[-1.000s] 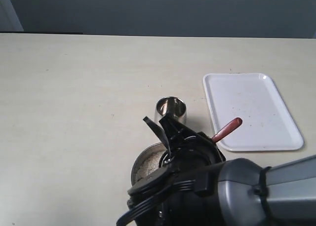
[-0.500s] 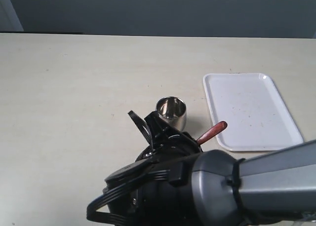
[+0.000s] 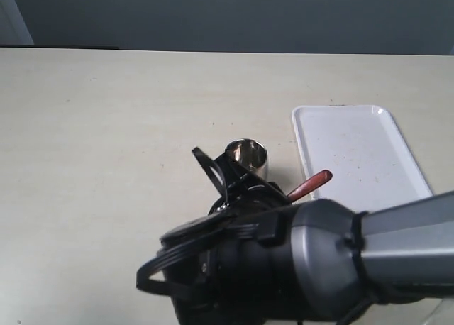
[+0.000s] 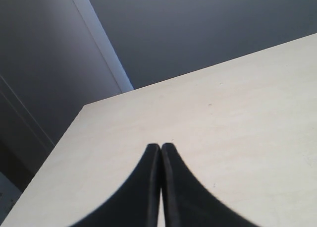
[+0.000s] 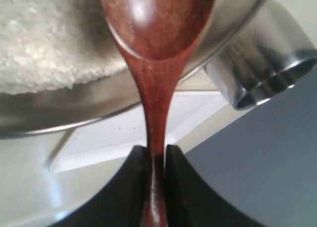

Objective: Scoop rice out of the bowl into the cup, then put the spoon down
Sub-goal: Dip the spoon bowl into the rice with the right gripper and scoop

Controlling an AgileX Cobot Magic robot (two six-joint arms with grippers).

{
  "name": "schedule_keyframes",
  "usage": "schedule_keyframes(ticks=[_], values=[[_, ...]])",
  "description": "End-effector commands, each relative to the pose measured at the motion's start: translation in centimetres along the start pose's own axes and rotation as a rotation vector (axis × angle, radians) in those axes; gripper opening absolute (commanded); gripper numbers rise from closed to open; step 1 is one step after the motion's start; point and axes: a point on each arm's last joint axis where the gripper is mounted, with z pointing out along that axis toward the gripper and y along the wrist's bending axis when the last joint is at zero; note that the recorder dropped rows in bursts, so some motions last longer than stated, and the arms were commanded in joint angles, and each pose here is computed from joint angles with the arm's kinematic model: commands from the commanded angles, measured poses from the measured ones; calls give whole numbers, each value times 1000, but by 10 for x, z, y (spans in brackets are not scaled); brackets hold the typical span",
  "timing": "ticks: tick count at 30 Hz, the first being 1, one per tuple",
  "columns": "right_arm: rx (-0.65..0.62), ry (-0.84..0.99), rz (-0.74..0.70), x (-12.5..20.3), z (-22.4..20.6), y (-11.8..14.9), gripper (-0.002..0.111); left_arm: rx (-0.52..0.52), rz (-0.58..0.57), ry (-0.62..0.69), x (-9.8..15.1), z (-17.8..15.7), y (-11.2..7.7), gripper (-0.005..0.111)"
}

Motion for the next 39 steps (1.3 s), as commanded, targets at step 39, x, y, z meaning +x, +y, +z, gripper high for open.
schedule_keyframes(ticks=[39], values=[[-151,-3,-96,6,13,17,-1,6,-11,-14,-2,-1,0,0]])
